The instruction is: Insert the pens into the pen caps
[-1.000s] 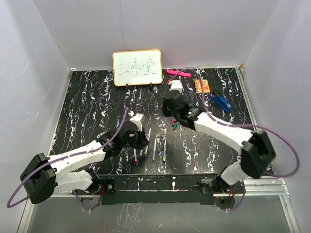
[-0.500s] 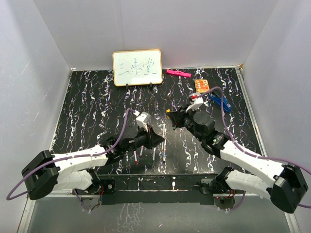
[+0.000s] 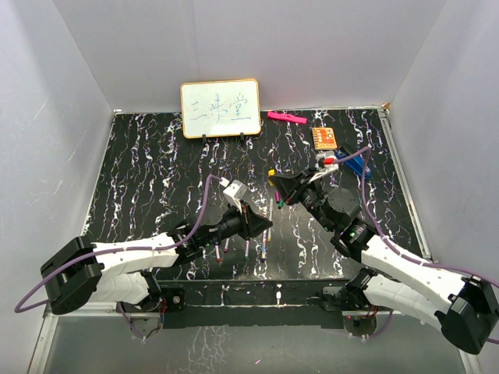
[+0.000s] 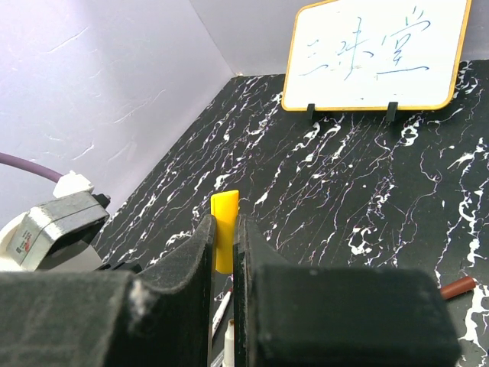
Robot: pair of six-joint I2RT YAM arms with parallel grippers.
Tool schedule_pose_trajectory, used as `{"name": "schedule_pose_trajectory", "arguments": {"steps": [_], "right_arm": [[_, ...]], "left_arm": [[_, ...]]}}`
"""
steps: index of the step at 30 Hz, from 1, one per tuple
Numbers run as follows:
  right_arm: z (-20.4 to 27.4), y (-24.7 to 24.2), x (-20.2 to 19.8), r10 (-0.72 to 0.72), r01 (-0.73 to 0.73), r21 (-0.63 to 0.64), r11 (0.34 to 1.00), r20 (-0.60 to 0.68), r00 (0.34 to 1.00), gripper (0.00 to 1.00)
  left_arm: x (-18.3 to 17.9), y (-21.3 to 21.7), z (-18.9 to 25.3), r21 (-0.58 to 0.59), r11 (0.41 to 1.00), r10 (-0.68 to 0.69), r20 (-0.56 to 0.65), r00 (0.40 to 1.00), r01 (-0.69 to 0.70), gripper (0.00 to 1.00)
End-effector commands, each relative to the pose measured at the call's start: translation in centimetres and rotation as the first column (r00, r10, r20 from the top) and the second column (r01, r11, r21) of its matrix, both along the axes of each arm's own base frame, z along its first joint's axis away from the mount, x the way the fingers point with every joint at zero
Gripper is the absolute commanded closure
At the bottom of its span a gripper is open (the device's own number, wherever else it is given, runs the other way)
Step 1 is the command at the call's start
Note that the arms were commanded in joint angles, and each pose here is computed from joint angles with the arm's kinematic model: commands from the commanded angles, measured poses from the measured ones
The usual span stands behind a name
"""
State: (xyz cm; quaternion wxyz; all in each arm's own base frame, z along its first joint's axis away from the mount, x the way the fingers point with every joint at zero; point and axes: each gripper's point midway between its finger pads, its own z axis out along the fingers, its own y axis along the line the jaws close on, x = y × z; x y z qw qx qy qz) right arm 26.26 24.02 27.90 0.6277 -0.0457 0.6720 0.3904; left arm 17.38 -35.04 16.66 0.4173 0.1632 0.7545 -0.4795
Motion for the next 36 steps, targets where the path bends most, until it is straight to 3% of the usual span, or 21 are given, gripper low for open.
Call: {"name": "schedule_pose_trajectory", "arguments": {"steps": [1, 36], "right_arm": [[1.2, 0.4, -0.2, 0.021, -0.023, 0.044, 0.999, 0.035, 0.999, 1.00], [1.3, 0.7, -1.1, 0.060, -0.061, 0.083, 0.995, 0.018, 0.998, 1.00]], "left_arm": [[0.3, -0.5, 3.5, -0.080, 0.997, 0.011, 0.073, 0.997, -0.005, 1.00], [0.9, -0.1, 2.3, -0.064, 0.996, 0.065, 0.073, 0.995, -0.060, 1.00]]}}
